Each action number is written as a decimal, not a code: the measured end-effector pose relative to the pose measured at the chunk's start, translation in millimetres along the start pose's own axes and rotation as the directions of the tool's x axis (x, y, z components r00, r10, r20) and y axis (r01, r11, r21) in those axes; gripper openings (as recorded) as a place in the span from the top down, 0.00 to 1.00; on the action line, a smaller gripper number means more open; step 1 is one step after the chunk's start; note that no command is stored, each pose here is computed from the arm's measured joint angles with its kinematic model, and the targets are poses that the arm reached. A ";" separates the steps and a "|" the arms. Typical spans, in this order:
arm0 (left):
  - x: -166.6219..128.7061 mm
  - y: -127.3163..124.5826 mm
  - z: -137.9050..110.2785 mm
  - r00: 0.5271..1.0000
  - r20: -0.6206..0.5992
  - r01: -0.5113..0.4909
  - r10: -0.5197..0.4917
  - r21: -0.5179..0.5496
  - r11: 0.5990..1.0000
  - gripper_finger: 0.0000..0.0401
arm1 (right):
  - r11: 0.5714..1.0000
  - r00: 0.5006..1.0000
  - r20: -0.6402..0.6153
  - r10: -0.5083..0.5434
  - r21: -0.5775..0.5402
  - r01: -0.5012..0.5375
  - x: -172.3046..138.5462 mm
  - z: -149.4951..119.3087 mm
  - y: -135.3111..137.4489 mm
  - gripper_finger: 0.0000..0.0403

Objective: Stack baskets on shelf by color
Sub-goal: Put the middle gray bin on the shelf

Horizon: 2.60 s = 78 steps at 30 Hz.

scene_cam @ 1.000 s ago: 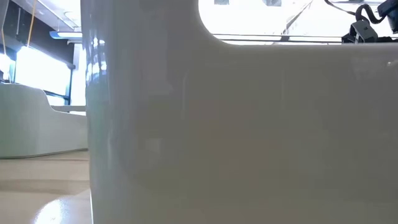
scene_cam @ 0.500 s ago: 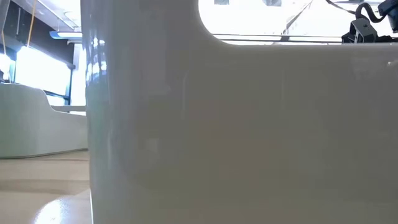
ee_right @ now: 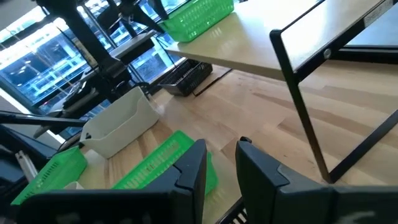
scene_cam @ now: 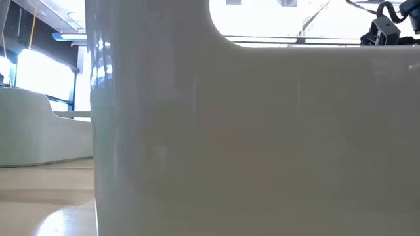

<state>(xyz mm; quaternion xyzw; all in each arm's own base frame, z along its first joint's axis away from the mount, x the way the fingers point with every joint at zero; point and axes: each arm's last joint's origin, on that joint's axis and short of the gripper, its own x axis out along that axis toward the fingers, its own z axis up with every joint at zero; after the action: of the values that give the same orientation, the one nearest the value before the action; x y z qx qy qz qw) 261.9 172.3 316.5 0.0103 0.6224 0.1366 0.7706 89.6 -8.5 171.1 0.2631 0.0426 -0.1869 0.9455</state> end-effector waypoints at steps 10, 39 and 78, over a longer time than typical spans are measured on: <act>-14.0 -0.3 -5.0 0.999 0.036 -0.035 0.035 0.007 0.999 0.76 | 0.993 0.993 0.075 0.094 0.060 -0.099 -0.6 9.1 7.1 0.82; -97.8 -79.7 -33.7 0.963 0.266 0.089 -0.053 -0.125 0.988 0.76 | 0.969 0.942 -0.244 0.229 -0.032 -0.244 37.2 110.5 131.3 0.82; -98.2 -93.2 -40.9 0.981 0.184 0.072 -0.061 -0.056 0.996 0.76 | 0.879 0.576 -0.788 0.216 -0.100 -0.467 126.5 -52.7 319.5 0.64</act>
<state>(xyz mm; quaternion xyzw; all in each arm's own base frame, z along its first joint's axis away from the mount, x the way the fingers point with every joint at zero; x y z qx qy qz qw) 222.6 54.3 383.9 -0.0219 0.5446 0.1286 0.8285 327.9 229.7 257.1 0.1744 0.4083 0.1371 0.8855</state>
